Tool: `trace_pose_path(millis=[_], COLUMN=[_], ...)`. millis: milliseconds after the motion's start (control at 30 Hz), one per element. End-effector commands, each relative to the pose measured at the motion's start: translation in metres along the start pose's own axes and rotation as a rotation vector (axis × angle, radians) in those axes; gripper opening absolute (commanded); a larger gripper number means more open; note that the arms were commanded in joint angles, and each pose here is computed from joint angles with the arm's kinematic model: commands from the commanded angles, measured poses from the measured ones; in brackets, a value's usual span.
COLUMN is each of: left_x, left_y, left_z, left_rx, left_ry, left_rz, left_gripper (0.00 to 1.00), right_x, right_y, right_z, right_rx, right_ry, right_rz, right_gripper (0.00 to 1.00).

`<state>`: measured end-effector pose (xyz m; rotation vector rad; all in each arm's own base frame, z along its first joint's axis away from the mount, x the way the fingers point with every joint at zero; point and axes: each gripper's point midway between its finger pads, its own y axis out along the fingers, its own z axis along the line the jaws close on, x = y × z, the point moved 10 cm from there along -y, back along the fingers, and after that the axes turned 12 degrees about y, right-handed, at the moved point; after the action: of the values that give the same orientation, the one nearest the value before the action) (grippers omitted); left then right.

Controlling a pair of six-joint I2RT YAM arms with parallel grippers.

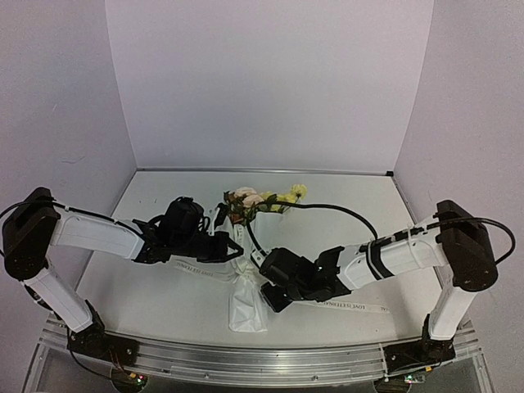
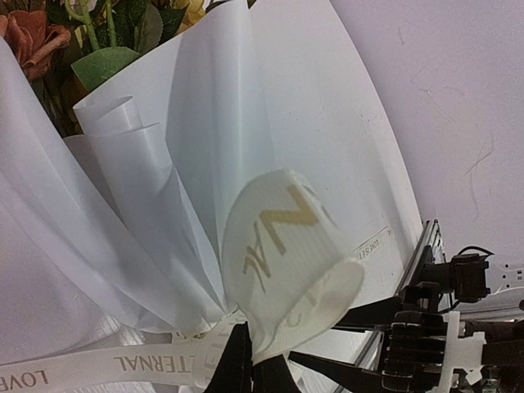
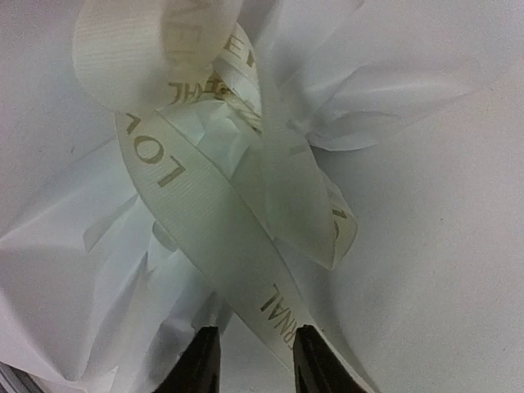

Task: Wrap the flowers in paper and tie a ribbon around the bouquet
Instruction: Cross the half-tied ribbon over the folded bouquet.

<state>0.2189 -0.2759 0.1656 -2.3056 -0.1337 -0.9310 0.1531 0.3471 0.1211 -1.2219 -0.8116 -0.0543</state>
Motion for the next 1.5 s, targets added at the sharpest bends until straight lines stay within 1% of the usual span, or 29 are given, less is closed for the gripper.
trace_pose_path(millis=[0, 100, 167, 400, 500, 667, 800, 1000, 1133, 1267, 1367, 1467], left_x=[0.023, 0.023, 0.021, 0.022, 0.022, 0.020, 0.012, -0.003, -0.004, -0.004, -0.002, -0.001], left_y=[-0.009, -0.011, -0.013, -0.024, -0.027, -0.029, -0.033, -0.039, -0.040, -0.037, -0.033, -0.029], left_z=[-0.014, -0.014, -0.014, -0.016, -0.017, -0.020, -0.020, -0.023, -0.028, -0.034, -0.038, -0.037], left_rx=[-0.054, -0.053, -0.050, -0.060, -0.083, -0.136, -0.175, -0.217, -0.239, -0.270, -0.271, -0.258], left_ry=[0.022, 0.019, 0.018, 0.028, 0.039, 0.081, 0.123, 0.236, 0.318, 0.385, 0.419, 0.422], left_rz=[-0.075, -0.084, -0.096, -0.156, -0.178, -0.195, -0.206, -0.196, -0.191, -0.178, -0.156, -0.148], left_gripper=[0.00, 0.00, 0.00, 0.00, 0.00, 0.00, 0.00, 0.00, 0.00, 0.00, 0.00, 0.00], right_x=[0.008, 0.009, 0.009, 0.010, 0.010, 0.010, 0.012, 0.027, 0.038, 0.040, 0.043, 0.048], right_y=[0.003, 0.000, -0.004, -0.023, -0.029, -0.023, -0.012, -0.002, 0.005, 0.020, 0.023, 0.015], right_z=[0.003, 0.001, -0.001, -0.004, -0.004, 0.003, 0.005, -0.002, -0.002, -0.010, -0.011, -0.014], right_rx=[-0.023, -0.024, -0.023, 0.031, 0.072, 0.216, 0.310, 0.412, 0.438, 0.448, 0.487, 0.522], right_ry=[0.040, 0.064, 0.078, 0.151, 0.200, 0.299, 0.430, 0.636, 0.704, 0.789, 0.828, 0.851], right_rz=[-0.056, -0.071, -0.080, -0.087, -0.068, 0.068, 0.156, 0.163, 0.177, 0.212, 0.213, 0.199], right_gripper=[0.18, 0.03, 0.00, 0.00, 0.00, 0.00, 0.00, 0.00, 0.00, 0.00, 0.00, 0.00])
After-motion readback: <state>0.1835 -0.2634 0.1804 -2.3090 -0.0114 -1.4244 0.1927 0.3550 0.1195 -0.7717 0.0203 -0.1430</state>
